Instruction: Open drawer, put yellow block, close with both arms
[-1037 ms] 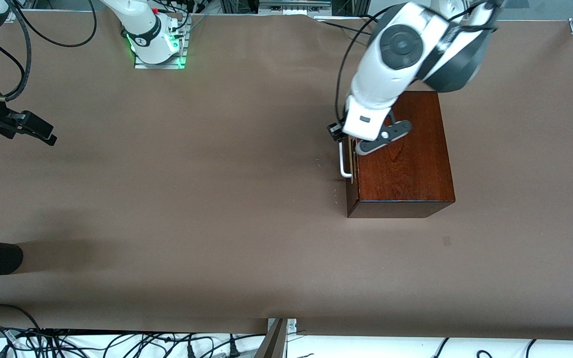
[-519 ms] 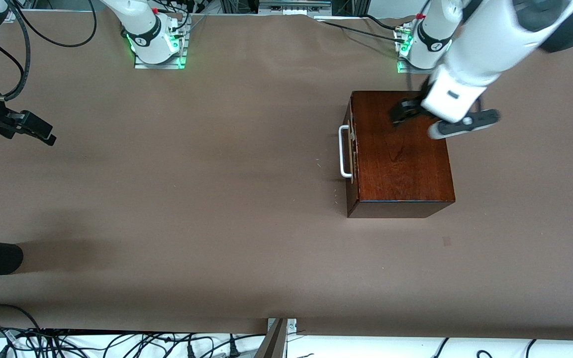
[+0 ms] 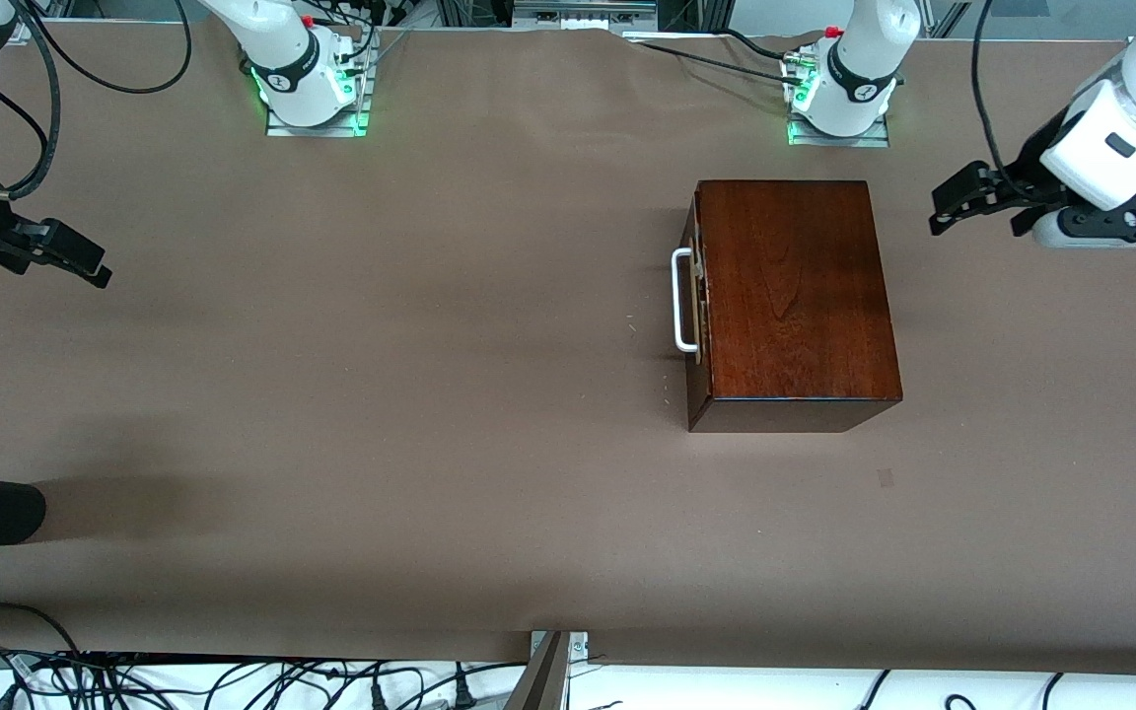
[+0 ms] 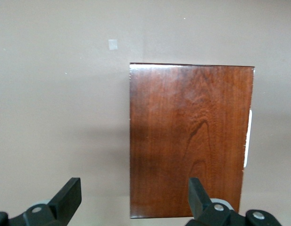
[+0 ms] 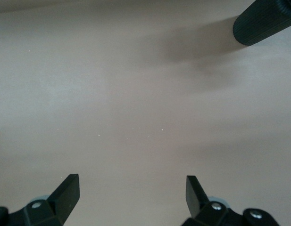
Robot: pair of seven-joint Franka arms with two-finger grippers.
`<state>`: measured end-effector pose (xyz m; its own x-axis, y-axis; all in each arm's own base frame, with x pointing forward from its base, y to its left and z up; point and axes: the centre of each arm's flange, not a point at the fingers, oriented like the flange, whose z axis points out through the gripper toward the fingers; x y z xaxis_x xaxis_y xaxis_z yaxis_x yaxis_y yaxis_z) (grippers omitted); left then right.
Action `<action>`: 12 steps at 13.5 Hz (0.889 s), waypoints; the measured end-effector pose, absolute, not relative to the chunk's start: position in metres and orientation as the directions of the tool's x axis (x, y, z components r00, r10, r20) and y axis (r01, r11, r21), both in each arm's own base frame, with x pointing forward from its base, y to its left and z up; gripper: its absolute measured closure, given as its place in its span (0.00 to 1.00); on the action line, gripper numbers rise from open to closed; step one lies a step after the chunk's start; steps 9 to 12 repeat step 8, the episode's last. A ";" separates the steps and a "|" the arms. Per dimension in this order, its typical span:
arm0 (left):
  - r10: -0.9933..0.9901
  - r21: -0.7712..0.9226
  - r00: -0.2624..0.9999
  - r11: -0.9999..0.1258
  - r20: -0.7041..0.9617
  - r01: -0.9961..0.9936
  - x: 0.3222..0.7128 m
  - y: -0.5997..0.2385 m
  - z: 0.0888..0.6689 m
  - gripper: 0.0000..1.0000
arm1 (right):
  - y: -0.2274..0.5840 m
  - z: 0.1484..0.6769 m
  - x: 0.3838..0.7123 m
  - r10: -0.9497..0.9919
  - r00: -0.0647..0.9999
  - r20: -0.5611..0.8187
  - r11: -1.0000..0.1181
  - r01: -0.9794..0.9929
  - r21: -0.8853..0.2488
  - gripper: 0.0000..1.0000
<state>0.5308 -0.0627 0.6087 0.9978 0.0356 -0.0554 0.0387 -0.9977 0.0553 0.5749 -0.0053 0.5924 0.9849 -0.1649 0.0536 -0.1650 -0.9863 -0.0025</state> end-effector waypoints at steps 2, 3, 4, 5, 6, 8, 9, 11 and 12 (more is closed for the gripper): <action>0.030 0.047 0.998 -0.998 -0.054 0.033 0.531 -0.062 0.609 0.00 | -0.006 0.592 0.575 -0.166 0.985 0.052 -0.986 -0.166 -0.002 0.00; 0.030 0.046 0.998 -0.998 -0.053 0.032 0.531 -0.062 0.609 0.00 | -0.006 0.592 0.575 -0.166 0.985 0.052 -0.986 -0.166 -0.002 0.00; 0.029 0.045 0.998 -0.998 -0.053 0.032 0.531 -0.062 0.609 0.00 | -0.006 0.592 0.575 -0.166 0.985 0.051 -0.986 -0.166 -0.002 0.00; 0.030 0.045 0.998 -0.998 -0.053 0.032 0.531 -0.062 0.609 0.00 | -0.006 0.592 0.575 -0.166 0.985 0.049 -0.986 -0.166 -0.002 0.00; 0.031 0.045 0.998 -0.998 -0.052 0.033 0.531 -0.061 0.609 0.00 | -0.006 0.591 0.575 -0.167 0.985 0.049 -0.986 -0.167 -0.002 0.00; 0.032 0.046 0.998 -0.998 -0.048 0.035 0.531 -0.060 0.611 0.00 | -0.006 0.591 0.575 -0.167 0.985 0.047 -0.986 -0.167 -0.001 0.00; 0.032 0.046 0.998 -0.998 -0.048 0.035 0.531 -0.060 0.611 0.00 | -0.006 0.591 0.575 -0.167 0.985 0.047 -0.986 -0.167 -0.001 0.00; 0.032 0.046 0.998 -0.998 -0.048 0.035 0.531 -0.060 0.611 0.00 | -0.006 0.591 0.575 -0.167 0.985 0.047 -0.986 -0.167 -0.001 0.00; 0.032 0.046 0.998 -0.998 -0.048 0.035 0.531 -0.060 0.611 0.00 | -0.006 0.591 0.575 -0.167 0.985 0.047 -0.986 -0.167 -0.001 0.00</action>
